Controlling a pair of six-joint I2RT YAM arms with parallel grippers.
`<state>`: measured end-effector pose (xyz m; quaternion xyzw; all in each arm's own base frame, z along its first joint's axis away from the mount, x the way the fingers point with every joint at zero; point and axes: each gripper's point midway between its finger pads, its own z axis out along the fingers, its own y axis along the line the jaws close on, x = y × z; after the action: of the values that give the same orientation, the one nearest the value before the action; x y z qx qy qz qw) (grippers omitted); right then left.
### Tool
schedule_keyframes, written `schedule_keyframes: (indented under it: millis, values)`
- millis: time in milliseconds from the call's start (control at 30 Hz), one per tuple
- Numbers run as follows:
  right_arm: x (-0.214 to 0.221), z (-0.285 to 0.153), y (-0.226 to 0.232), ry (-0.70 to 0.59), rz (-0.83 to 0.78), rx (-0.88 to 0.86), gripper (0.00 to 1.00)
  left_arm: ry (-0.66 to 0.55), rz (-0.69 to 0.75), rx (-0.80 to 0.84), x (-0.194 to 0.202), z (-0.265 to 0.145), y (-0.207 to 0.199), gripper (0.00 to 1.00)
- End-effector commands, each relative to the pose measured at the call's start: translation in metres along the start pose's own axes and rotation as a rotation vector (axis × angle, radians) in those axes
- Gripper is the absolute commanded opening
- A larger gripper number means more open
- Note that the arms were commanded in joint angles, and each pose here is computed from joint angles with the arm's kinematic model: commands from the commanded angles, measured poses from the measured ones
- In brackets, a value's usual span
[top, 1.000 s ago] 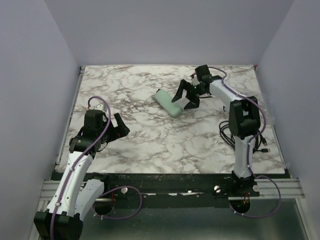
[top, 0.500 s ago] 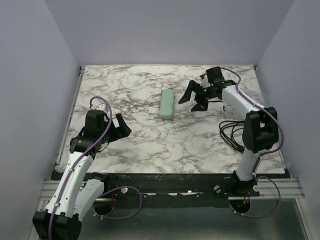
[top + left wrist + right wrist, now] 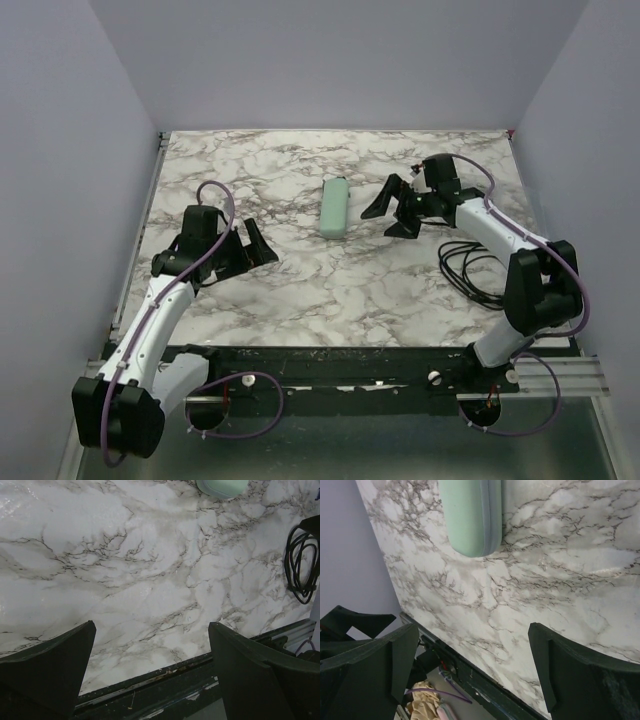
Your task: Open the umbrella
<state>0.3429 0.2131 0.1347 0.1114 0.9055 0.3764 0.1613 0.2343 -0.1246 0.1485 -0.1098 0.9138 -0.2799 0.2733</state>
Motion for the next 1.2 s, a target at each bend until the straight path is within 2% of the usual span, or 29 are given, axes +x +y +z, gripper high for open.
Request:
schedule_keyframes:
  millis: [0,167,367,467,600,933,1167]
  values:
    - [-0.018,-0.002,0.028,-0.070,-0.018,-0.107,1.00,-0.018,0.060,0.077,-0.005,-0.013,-0.018,0.99]
    - [-0.031,0.002,0.036,-0.099,-0.017,-0.128,1.00,0.008,0.086,0.071,0.008,-0.014,-0.011,0.98]
    - [-0.041,0.013,0.038,-0.116,0.001,-0.149,1.00,0.003,0.094,-0.046,0.015,-0.028,0.009,0.99]
    - [-0.044,0.018,0.050,-0.113,-0.022,-0.219,1.00,-0.026,0.102,-0.067,0.013,-0.034,0.012,0.99]
    - [-0.050,0.033,0.048,-0.109,-0.024,-0.175,1.00,-0.045,0.080,-0.164,0.011,-0.042,0.026,0.99]
    - [-0.068,0.057,0.049,-0.159,-0.115,-0.215,1.00,0.013,0.085,-0.154,0.016,-0.032,0.025,0.99]
    - [-0.083,0.086,0.030,-0.171,-0.102,-0.164,1.00,-0.031,0.097,-0.135,0.012,-0.037,0.022,0.98]
